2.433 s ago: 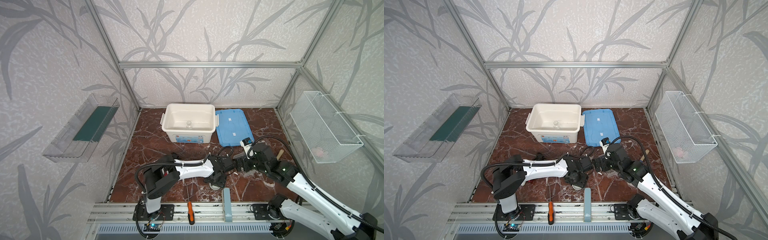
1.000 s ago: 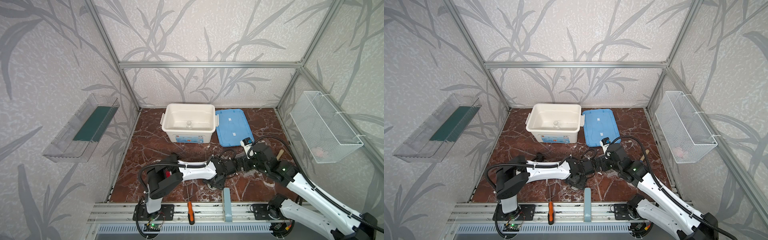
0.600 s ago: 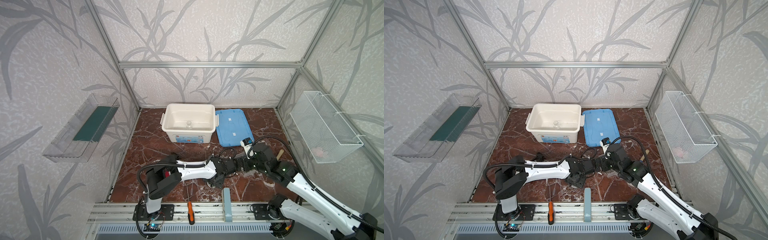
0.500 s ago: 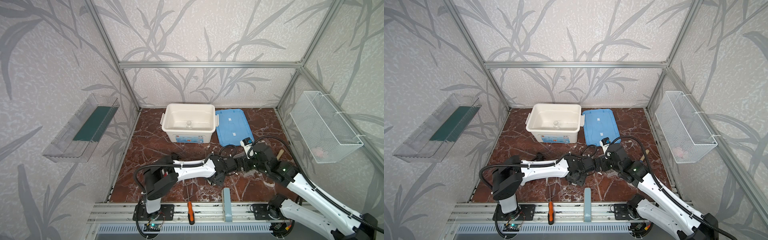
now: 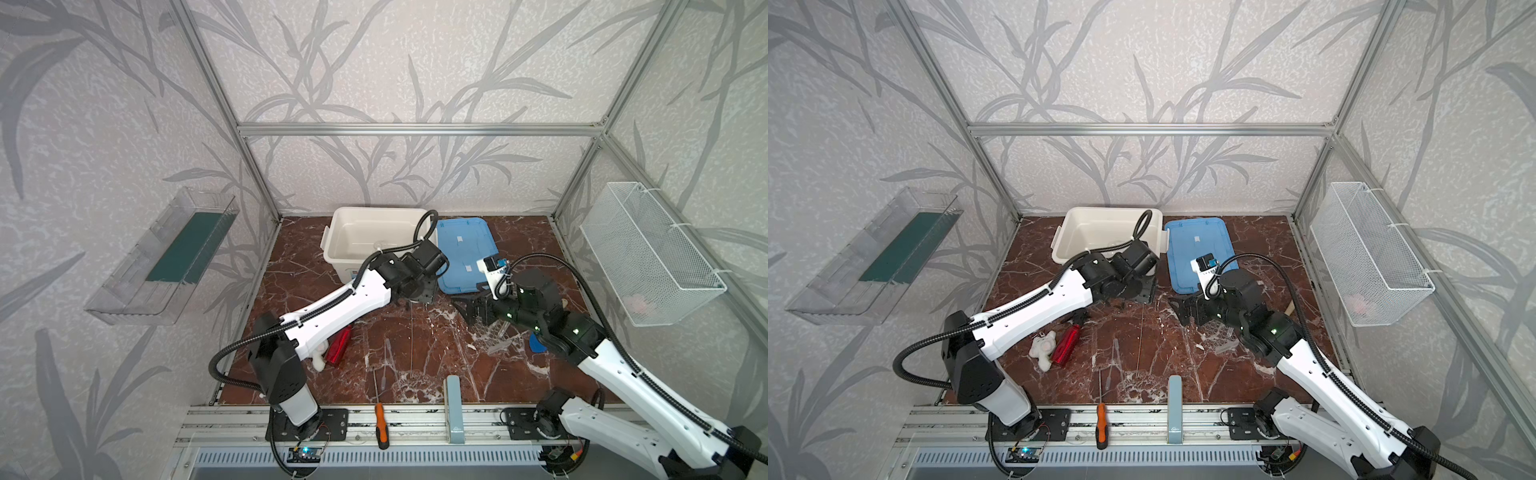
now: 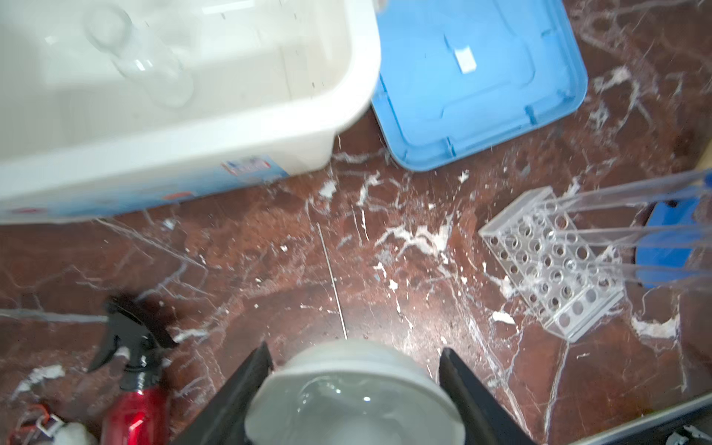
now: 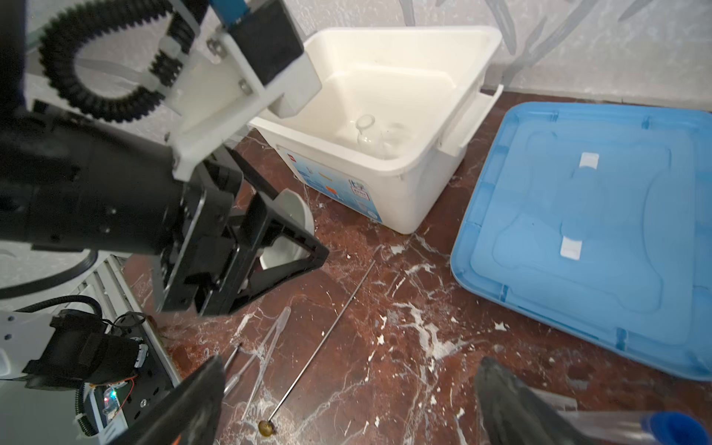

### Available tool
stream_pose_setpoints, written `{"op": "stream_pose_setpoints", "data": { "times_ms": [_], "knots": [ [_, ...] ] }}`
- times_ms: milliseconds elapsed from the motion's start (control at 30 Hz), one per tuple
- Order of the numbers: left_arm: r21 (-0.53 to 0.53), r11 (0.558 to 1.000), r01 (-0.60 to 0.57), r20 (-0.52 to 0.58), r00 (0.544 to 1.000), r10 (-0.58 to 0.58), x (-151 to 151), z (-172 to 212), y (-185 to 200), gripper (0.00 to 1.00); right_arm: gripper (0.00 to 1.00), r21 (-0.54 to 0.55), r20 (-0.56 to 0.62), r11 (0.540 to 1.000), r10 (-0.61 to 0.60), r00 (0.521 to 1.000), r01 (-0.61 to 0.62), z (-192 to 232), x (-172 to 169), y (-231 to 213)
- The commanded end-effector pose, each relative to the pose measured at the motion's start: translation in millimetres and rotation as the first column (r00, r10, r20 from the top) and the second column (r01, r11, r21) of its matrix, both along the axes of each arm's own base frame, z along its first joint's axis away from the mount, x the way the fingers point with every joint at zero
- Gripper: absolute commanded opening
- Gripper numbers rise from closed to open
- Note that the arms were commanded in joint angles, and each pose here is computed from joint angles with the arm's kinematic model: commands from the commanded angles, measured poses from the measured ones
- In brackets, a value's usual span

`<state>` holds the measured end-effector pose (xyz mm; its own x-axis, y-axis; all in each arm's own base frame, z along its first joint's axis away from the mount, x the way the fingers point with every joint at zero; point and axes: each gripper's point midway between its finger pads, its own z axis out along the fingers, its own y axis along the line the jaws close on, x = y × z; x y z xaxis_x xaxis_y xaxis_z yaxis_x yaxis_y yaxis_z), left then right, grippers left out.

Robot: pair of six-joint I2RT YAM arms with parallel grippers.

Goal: Organize the chemistry lab equipment
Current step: 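Lift the white dish toward the bin with the left gripper while the right moves over, then lower the white dish into the bin and open the left gripper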

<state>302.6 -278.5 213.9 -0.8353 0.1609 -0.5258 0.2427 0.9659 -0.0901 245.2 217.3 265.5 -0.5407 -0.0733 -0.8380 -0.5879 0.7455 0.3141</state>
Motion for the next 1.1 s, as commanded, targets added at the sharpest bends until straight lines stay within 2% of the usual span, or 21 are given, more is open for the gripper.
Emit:
{"op": "stream_pose_setpoints", "data": {
  "times_ms": [0,200,300,433,600,733,833,933,1067],
  "knots": [
    [0.054,0.999,0.001,0.036,0.999,-0.003,17.4,21.2,23.6,0.56,0.99,0.048,0.06,0.998,0.029,0.998,-0.032,28.1,12.5,15.0],
    [0.073,0.991,-0.111,0.067,0.992,0.106,84.7,41.8,76.1,0.56,0.99,0.087,0.031,0.995,0.051,0.998,-0.054,39.7,40.4,44.3],
    [0.082,0.982,-0.172,0.028,0.985,0.17,117.2,30.6,102.3,0.55,0.99,0.099,0.006,0.993,0.056,0.998,-0.056,39.6,55.2,58.5],
    [0.122,0.957,-0.262,0.031,0.965,0.26,156.0,14.9,137.7,0.55,0.99,0.105,-0.022,0.992,0.075,0.997,-0.073,38.9,73.4,79.1],
    [0.153,0.924,-0.352,0.013,0.935,0.354,190.2,-11.1,170.8,0.52,0.99,0.078,-0.036,0.988,0.138,0.99,-0.134,36.2,90.7,116.5],
    [0.224,0.905,-0.363,-0.033,0.925,0.379,195.9,-31.3,184.2,0.52,0.99,0.057,-0.063,0.983,0.178,0.982,-0.175,31.5,101.4,141.4],
    [0.237,0.899,-0.368,-0.084,0.914,0.396,189.7,-44.4,187.0,0.52,0.99,0.019,-0.087,0.992,0.128,0.988,-0.127,24.1,113.0,145.0],
    [0.244,0.9,-0.361,-0.104,0.913,0.394,182.9,-56.7,189.1,0.52,0.99,-0.018,-0.071,0.992,0.124,0.99,-0.126,26.7,113.8,148.0],
    [0.244,0.899,-0.364,-0.139,0.904,0.404,171.9,-70.6,190.6,0.51,0.99,-0.013,-0.081,0.991,0.135,0.988,-0.136,20.9,111.7,149.7]
  ]
}}
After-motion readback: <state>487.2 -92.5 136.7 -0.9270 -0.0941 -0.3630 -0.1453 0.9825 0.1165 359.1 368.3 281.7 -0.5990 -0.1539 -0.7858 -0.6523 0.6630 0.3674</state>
